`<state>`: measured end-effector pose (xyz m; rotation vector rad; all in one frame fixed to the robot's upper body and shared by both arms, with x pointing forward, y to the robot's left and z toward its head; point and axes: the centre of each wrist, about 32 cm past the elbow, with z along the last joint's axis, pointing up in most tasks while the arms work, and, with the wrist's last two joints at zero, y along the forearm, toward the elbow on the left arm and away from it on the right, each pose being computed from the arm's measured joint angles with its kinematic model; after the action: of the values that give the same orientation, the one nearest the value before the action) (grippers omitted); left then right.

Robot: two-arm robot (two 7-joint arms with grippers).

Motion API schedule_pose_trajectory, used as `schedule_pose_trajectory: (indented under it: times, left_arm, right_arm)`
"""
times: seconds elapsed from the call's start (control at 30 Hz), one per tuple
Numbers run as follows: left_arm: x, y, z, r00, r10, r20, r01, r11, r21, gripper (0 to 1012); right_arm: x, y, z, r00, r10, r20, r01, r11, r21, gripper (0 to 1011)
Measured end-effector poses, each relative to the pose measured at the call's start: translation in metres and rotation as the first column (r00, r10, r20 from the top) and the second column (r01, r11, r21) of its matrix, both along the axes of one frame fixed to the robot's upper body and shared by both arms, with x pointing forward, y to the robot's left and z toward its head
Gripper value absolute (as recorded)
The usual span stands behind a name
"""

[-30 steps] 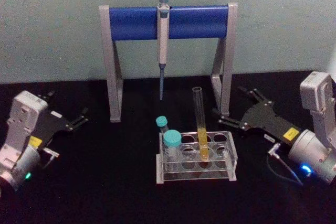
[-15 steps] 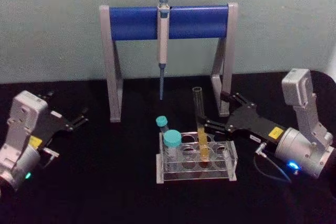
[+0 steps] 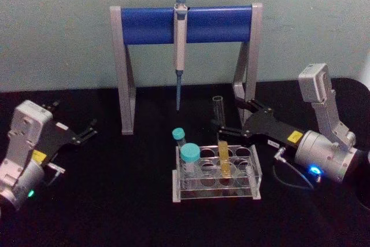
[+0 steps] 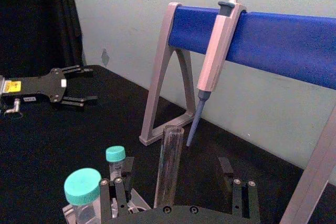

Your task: Pick up the test tube from the test tube rack, shake it, then place it back into the test tube rack.

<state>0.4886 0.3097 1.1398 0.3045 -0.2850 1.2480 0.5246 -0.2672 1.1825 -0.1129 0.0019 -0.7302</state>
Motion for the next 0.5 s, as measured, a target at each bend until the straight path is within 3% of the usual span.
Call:
schedule_pose_trajectory:
  times: [0.5]
  left_arm:
    - [0.0, 0.0, 0.0, 1.0, 0.0, 0.0, 0.0, 1.0, 0.0, 1001]
  right_arm:
    - [0.013, 0.004, 0.006, 0.998, 0.022, -0.057, -0.023, 1.0, -0.007, 1000]
